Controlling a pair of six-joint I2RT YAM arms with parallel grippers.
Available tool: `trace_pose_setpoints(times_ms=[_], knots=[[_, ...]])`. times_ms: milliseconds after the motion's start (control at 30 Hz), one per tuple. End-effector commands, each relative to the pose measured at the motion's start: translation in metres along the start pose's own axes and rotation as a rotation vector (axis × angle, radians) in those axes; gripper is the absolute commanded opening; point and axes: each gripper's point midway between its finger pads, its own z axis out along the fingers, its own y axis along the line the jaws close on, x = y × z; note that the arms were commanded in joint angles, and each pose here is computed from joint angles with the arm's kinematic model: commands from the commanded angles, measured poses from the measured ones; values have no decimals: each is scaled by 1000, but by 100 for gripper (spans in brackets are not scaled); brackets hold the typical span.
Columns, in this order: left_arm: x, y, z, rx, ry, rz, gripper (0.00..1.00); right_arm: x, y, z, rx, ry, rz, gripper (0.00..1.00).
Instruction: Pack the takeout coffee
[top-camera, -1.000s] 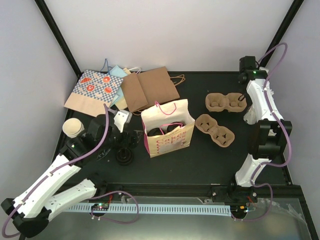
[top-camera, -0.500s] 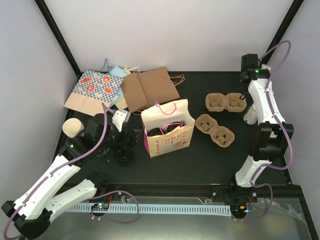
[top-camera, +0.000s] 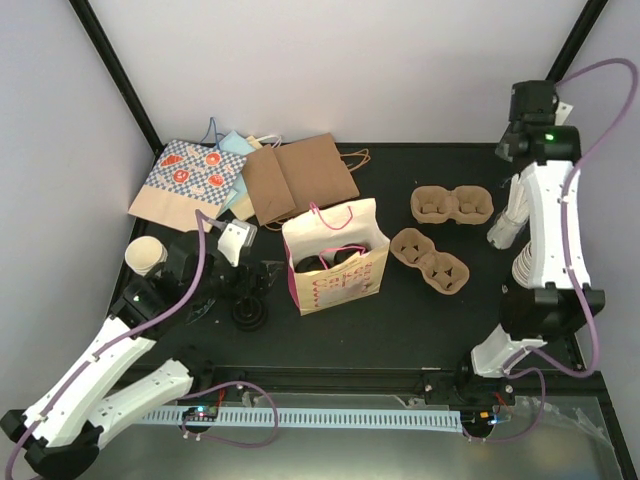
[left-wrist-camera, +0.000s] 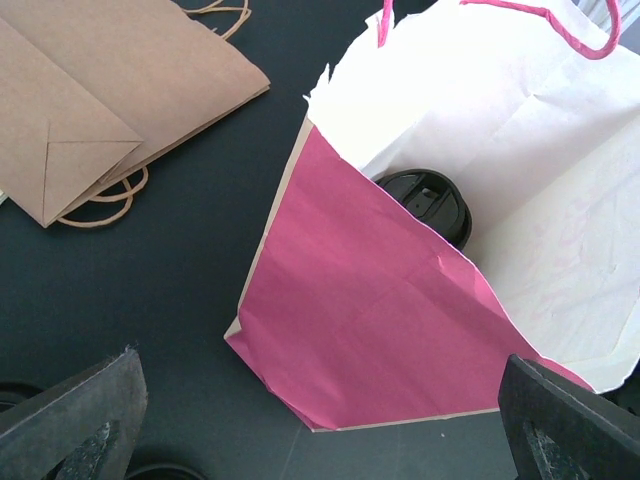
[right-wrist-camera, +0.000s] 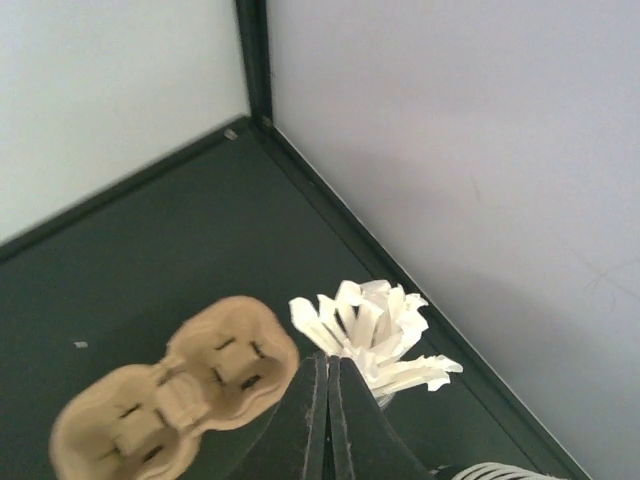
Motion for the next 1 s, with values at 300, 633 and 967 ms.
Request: trace_pose_setpoints(times_ms=[300,633,967], knots=[[1,-4,-18,30,-25,6,99,1,39,-214,-925,-114,-47,1],[3,-3,-28,22,-26,-11,99,42,41,-350,-1563,-155,-133,1],[2,6,-35,-30,-42,-20,99,67,53,-331,-1586,-55,-141,1]])
